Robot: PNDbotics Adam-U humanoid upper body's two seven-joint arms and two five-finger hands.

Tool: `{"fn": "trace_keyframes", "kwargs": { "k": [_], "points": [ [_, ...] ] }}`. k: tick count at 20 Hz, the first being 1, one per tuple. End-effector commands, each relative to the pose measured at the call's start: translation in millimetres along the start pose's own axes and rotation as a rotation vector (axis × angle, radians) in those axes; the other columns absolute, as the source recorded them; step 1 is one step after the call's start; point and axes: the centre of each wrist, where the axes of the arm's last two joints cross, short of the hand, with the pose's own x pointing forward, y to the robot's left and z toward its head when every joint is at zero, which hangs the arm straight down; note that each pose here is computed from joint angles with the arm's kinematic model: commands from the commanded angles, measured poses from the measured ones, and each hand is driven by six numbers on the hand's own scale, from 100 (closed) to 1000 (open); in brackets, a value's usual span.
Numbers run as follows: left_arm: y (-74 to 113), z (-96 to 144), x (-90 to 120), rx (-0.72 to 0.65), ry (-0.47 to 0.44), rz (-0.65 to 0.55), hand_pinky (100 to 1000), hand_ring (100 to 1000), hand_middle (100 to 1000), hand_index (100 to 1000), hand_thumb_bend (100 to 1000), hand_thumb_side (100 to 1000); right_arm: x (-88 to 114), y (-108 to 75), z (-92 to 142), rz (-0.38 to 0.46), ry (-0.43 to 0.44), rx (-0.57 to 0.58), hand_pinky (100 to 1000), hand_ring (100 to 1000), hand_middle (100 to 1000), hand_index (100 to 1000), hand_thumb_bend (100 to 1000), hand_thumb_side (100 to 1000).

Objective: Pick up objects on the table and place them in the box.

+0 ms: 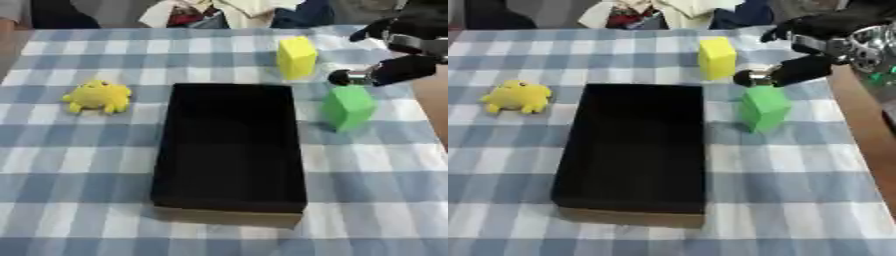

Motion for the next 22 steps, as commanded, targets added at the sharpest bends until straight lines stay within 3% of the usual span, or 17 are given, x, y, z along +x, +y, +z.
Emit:
{"fn": "trace_keyframes", "kwargs": {
  "k": [1,4,9,15,22],
  "points": [
    [3.9,-9,6,0.003,-0.044,-0.008,596,671,688,845,109,1000,-11,-10.6,7,0.022,0.043,-0.02,970,1000,934,1000,600,1000],
    [3.9,-9,6,0.003,-0.046,-0.011,596,671,687,845,107,999,-14,-8.0,3,0.016,0.037,0.007,979,1000,942,1000,572,1000],
    [3.7,-8,6,0.003,-0.045,-0.014,596,672,687,845,104,992,-20,-7.3,-3,0.017,0.004,0.061,991,1000,950,1000,480,819],
    [4.3,-8,5,-0.002,-0.046,-0.021,596,672,686,845,100,980,-34,-10.4,-7,0.082,-0.055,0.123,999,1000,953,1000,555,831],
    [4.6,-8,5,-0.008,-0.049,-0.028,595,672,684,842,100,962,-43,-14.6,-5,0.174,-0.066,0.117,1000,996,954,1000,560,724]
  ]
}}
